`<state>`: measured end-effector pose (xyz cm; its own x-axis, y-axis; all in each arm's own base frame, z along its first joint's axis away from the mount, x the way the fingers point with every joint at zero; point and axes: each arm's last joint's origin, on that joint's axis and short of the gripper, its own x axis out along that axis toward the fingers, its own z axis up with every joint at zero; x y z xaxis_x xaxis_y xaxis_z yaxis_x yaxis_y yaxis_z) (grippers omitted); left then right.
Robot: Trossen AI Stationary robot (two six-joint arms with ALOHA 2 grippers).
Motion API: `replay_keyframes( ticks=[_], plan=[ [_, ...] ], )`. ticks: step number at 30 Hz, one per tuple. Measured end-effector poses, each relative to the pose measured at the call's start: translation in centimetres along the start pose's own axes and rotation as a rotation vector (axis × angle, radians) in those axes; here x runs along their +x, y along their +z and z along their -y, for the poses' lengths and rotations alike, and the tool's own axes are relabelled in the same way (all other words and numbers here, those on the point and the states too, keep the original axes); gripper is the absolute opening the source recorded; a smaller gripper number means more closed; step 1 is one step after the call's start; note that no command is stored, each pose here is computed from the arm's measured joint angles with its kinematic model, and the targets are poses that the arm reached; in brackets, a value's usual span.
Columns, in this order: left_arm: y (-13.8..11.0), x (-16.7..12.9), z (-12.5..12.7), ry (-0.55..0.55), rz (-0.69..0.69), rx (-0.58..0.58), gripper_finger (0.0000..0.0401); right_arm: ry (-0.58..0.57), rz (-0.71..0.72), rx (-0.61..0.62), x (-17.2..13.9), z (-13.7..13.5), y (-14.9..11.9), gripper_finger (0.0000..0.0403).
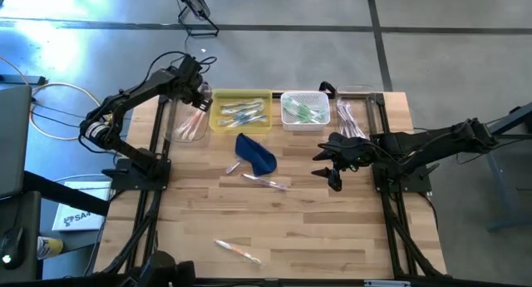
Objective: Pick & Place Toothbrushes
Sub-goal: Put the violet toothbrush into the right transparent bin
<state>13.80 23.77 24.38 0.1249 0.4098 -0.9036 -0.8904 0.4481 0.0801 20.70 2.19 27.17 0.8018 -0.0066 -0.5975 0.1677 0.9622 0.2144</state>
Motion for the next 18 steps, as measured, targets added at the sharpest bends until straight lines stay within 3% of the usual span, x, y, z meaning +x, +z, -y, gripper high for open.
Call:
replay_keyframes(
  ticks=[18],
  plan=[
    [0.08, 0.00, -0.01, 0.003, 0.009, -0.001, 0.0113, 0.000, 0.001, 0.049, 0.00, 0.00, 0.01, 0.0234]
  ],
)
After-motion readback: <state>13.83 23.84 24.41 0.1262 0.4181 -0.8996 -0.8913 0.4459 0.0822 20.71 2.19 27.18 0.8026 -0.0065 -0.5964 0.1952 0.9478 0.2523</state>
